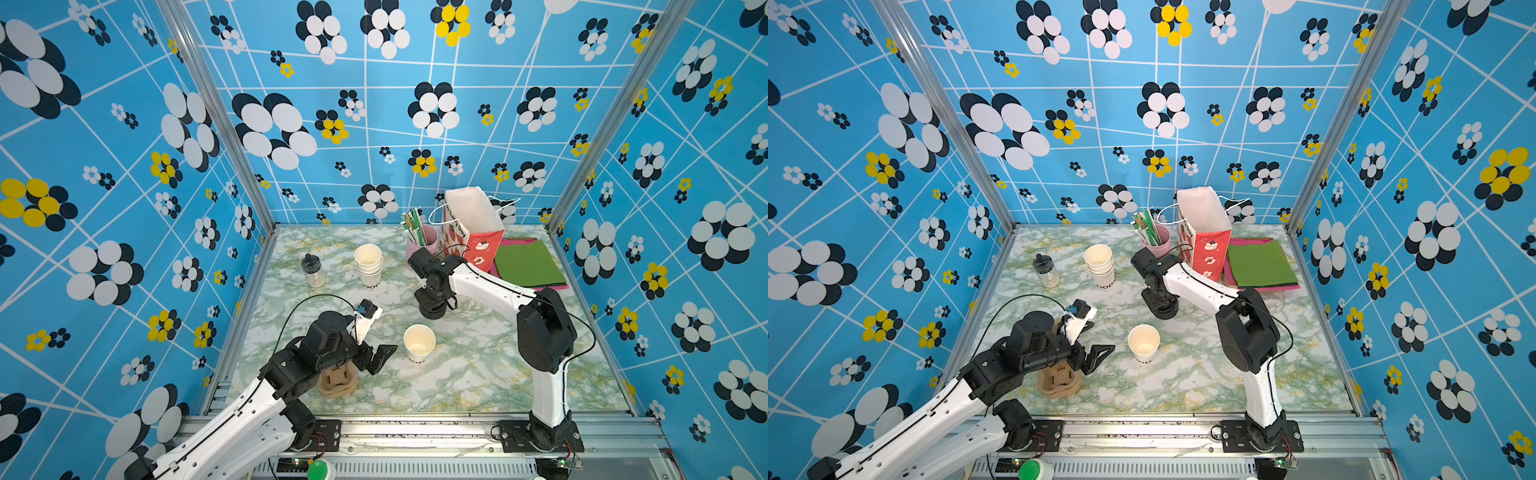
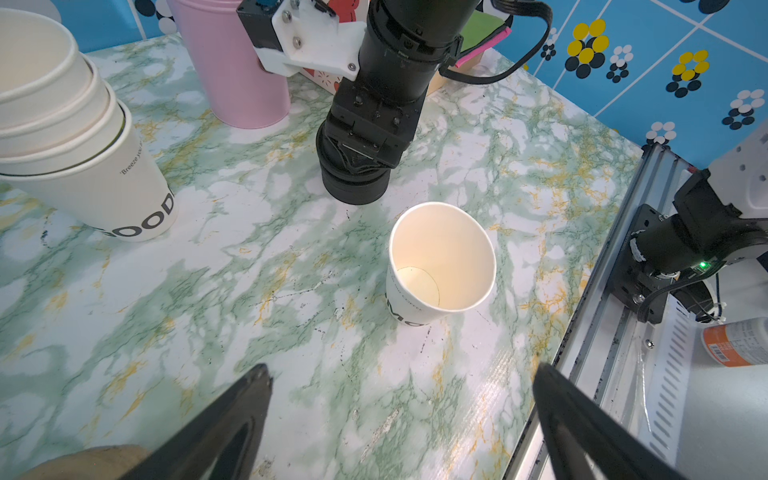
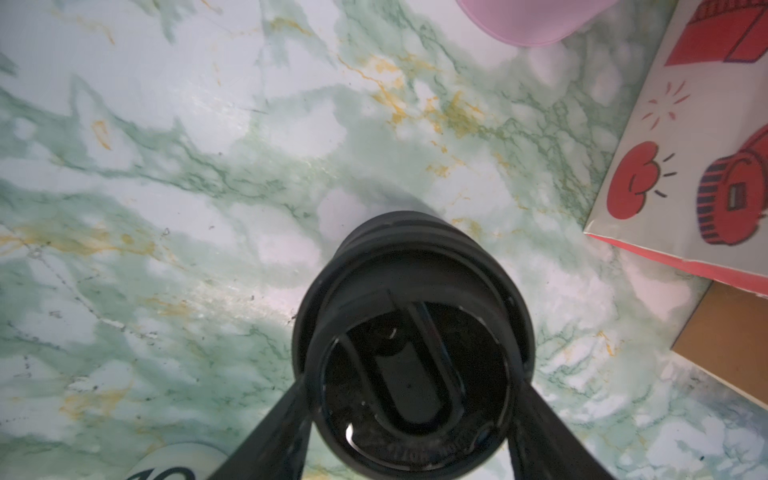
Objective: Pack the takeout coffee
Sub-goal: 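Carry the black lid with the right gripper over the white cup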
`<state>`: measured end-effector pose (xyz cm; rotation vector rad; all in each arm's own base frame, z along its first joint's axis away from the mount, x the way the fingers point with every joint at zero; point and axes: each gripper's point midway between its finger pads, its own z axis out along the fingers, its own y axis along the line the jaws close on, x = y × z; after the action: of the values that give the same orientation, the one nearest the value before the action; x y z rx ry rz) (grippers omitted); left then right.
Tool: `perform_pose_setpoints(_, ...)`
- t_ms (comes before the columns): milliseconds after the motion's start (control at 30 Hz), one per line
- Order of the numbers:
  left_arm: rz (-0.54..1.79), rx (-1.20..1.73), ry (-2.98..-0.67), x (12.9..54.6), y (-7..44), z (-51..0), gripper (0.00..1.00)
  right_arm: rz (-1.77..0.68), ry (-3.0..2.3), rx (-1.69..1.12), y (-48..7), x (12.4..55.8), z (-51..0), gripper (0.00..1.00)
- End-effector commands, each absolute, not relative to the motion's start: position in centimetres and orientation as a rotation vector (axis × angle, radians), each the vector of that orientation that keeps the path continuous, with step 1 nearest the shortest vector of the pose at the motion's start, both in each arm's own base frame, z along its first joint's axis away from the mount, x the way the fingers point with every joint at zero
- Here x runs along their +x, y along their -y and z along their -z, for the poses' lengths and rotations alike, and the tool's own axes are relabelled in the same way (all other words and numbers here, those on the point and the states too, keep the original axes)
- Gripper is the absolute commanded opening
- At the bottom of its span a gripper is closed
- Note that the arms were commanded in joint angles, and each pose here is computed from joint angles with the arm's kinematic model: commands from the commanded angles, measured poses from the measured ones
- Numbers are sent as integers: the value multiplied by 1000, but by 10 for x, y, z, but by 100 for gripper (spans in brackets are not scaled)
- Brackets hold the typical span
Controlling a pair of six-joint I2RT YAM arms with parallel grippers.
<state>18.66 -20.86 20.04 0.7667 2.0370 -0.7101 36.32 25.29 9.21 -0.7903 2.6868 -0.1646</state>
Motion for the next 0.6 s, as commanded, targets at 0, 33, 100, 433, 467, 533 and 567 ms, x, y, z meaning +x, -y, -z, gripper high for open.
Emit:
perform_pose_setpoints(0, 699, 739, -2054, 188, 204, -196, 99, 169, -2648, -778, -250, 359, -113, 69)
perform_pose_setpoints(33, 699, 740, -2053, 188, 204, -196, 99, 164, -2646, -774, -249, 359, -116, 69)
perform_pose_setpoints(100, 699, 739, -2052, 188, 204, -197, 99, 158, -2642, -776, -249, 358, -120, 69)
perform_pose_setpoints(433, 713, 721, -2037, 188, 205, -203, 99, -15, -2588, -754, -254, 341, -169, 69)
perform_pose_setpoints(467, 718, 713, -2033, 189, 205, -205, 99, -40, -2578, -754, -254, 337, -177, 69)
perform_pose_setpoints(533, 727, 697, -2024, 189, 205, -207, 99, -66, -2566, -760, -252, 328, -189, 69)
perform_pose_setpoints(567, 732, 689, -2022, 190, 205, -208, 99, -75, -2561, -765, -252, 324, -194, 69)
